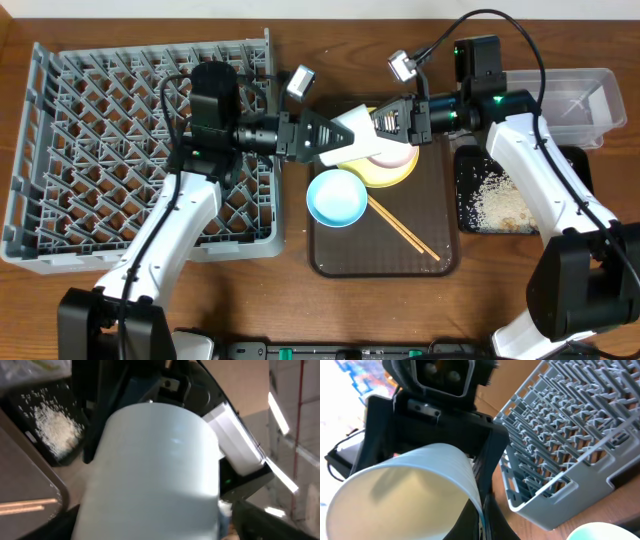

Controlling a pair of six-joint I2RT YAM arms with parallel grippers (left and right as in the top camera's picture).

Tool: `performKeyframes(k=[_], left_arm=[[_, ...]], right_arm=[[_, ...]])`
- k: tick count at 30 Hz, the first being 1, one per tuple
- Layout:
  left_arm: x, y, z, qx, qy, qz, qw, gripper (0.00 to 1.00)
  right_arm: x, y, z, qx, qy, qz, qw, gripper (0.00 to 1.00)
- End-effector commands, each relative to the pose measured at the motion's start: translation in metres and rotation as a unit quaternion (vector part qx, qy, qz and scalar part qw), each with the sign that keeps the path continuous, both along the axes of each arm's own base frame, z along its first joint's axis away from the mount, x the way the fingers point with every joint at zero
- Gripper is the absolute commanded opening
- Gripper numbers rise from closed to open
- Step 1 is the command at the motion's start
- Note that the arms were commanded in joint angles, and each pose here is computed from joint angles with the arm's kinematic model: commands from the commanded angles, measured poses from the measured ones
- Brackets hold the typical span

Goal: Sort waste into correct bins and load items into the dishwasher rack
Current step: 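Lift the white cup and bring it toward the left gripper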

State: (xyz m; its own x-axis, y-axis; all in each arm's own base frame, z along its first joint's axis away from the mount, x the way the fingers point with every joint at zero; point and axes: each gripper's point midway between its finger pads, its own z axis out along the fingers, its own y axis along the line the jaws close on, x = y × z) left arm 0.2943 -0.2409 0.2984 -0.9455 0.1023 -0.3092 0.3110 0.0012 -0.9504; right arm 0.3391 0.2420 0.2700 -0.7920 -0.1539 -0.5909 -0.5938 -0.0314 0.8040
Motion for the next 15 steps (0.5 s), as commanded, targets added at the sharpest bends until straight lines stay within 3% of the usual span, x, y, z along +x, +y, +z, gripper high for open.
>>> performKeyframes(k=[1,15], left_arm=[[-0.007,-0.003,0.008,0.000,0.046,-0.018,0.999,0.86],[-0.004,-0.003,0.008,0.002,0.048,-0.009,0.999,0.87]], right_arm=[[0.002,0.004,-0.006,-0.010,-0.004,-0.004,1.000,0.01],[0.025,0.007,-0.013,-0.050,-0.009,-0.053,0.997,0.01]])
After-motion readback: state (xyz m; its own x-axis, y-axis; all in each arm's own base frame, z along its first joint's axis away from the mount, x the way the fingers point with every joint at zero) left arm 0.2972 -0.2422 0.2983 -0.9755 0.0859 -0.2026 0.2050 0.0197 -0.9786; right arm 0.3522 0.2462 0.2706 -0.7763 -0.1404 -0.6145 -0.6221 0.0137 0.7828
